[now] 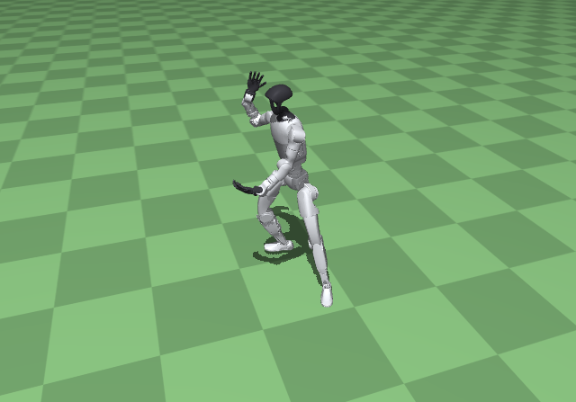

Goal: Kungfu

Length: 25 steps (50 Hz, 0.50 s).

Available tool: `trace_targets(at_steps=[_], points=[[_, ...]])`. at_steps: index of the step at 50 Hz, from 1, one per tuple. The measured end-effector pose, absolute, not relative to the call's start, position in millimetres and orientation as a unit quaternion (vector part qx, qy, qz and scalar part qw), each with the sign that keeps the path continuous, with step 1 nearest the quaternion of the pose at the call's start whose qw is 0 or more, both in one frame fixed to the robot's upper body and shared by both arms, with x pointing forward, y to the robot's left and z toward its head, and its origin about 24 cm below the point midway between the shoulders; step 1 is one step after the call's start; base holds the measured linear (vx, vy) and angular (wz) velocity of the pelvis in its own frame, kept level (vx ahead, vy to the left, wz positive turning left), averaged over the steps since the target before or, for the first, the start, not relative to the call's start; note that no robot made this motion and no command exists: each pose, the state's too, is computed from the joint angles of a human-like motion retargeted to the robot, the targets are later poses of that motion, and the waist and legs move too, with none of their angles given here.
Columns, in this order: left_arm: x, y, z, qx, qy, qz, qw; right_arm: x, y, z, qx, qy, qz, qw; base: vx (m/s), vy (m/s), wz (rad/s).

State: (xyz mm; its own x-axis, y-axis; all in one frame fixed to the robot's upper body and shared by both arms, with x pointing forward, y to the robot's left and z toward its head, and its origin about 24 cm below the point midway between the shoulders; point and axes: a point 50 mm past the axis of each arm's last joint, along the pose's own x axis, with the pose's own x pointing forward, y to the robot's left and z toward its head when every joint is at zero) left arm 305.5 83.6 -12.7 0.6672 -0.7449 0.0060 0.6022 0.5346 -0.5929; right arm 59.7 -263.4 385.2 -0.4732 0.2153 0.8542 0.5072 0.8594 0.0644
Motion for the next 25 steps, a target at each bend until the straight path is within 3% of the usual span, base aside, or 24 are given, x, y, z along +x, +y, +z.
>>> trace_targets(at_steps=[13,20,25], points=[[292.9,127.2,-34.1,-0.268,0.146,-0.317,0.898,51.5,-274.9,384.3,-0.242,-0.821,-0.191,0.480,0.20,0.14,0.14],[285.8,161.8,-36.6,-0.133,0.180,-0.343,0.912,62.6,-293.4,377.0,-0.258,-0.776,-0.218,0.533,0.29,0.10,0.05],[258.0,211.9,-56.4,0.021,0.271,-0.331,0.904,87.8,-317.1,358.7,-0.259,-0.706,-0.228,0.618,0.33,0.17,0.21]])
